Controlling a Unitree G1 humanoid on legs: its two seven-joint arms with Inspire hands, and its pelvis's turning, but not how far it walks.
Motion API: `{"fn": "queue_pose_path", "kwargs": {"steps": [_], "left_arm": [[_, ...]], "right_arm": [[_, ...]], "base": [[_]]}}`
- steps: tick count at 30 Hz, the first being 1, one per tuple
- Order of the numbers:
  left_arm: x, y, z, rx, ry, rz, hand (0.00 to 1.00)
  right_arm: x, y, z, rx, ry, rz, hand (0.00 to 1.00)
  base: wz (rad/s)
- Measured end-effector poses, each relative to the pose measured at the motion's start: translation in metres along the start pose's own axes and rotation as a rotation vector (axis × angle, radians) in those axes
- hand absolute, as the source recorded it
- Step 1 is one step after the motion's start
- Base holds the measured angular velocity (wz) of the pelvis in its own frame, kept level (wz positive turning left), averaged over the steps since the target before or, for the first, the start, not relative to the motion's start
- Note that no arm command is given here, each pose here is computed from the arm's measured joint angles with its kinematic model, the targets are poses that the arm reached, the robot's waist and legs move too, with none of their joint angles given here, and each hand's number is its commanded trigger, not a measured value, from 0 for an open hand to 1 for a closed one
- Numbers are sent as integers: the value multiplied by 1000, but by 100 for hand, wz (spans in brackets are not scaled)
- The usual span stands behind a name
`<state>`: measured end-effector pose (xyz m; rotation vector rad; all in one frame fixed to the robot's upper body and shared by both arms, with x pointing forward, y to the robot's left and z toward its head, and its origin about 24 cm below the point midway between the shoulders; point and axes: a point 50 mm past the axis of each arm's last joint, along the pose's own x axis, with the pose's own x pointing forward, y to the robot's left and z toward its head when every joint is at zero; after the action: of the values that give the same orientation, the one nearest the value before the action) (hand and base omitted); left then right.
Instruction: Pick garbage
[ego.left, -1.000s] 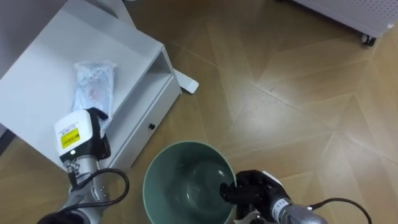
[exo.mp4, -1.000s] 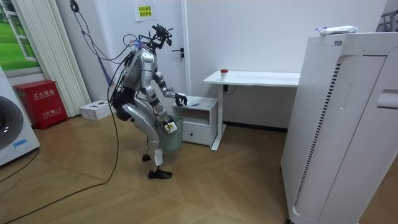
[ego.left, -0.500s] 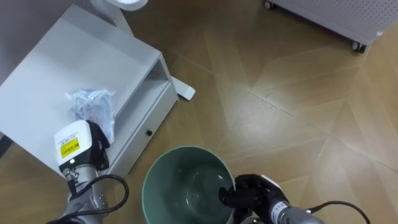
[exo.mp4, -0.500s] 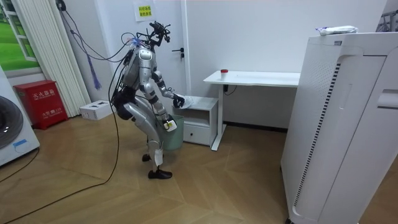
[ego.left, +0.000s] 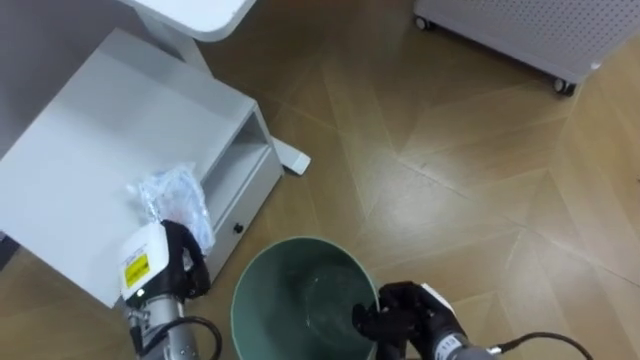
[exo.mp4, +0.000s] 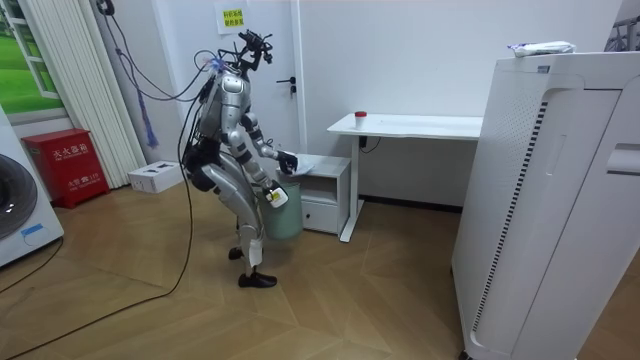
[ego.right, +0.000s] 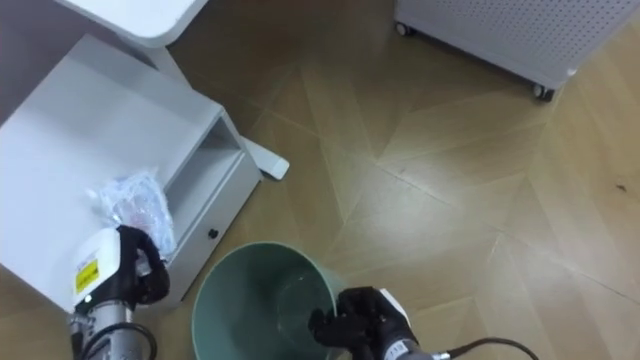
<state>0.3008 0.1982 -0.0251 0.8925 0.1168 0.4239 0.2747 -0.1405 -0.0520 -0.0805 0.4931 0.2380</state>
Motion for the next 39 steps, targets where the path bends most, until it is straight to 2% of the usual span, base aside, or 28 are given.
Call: {"fn": "queue_pose_path", "kwargs": {"steps": [3, 7, 14, 20, 27, 28, 29, 30, 39], "left_arm": [[-12, -4, -1, -91, -10, 9, 100], [-38, -21, 3, -162, -37, -54, 100], [-85, -45, 0, -189, -74, -260, 100], [-102, -60, 6, -186, -119, -439, 100], [-117, -72, 9, -198, -118, -580, 100], [-118, -72, 9, -196, -117, -592, 78], [-119, -73, 8, -193, -117, -604, 44], [-119, -73, 8, -192, -118, -609, 0], [-119, -75, 7, -189, -109, -642, 0]], "right_arm": [[-4, -2, -4, -26, -18, -23, 100], [-13, -8, -15, -31, -19, -55, 100], [-19, -3, -30, 22, -2, -66, 100], [-17, 1, -27, 29, -14, -58, 100], [-14, 10, -23, 82, -46, -51, 100], [-14, 12, -22, 88, -48, -46, 100], [-14, 13, -22, 91, -51, -42, 100], [-14, 14, -22, 92, -51, -40, 100], [-11, 23, -19, 113, -62, -11, 100]], "base": [[-2], [-12], [-16], [-1], [-1], [-6], [-5], [0], [-3]]}}
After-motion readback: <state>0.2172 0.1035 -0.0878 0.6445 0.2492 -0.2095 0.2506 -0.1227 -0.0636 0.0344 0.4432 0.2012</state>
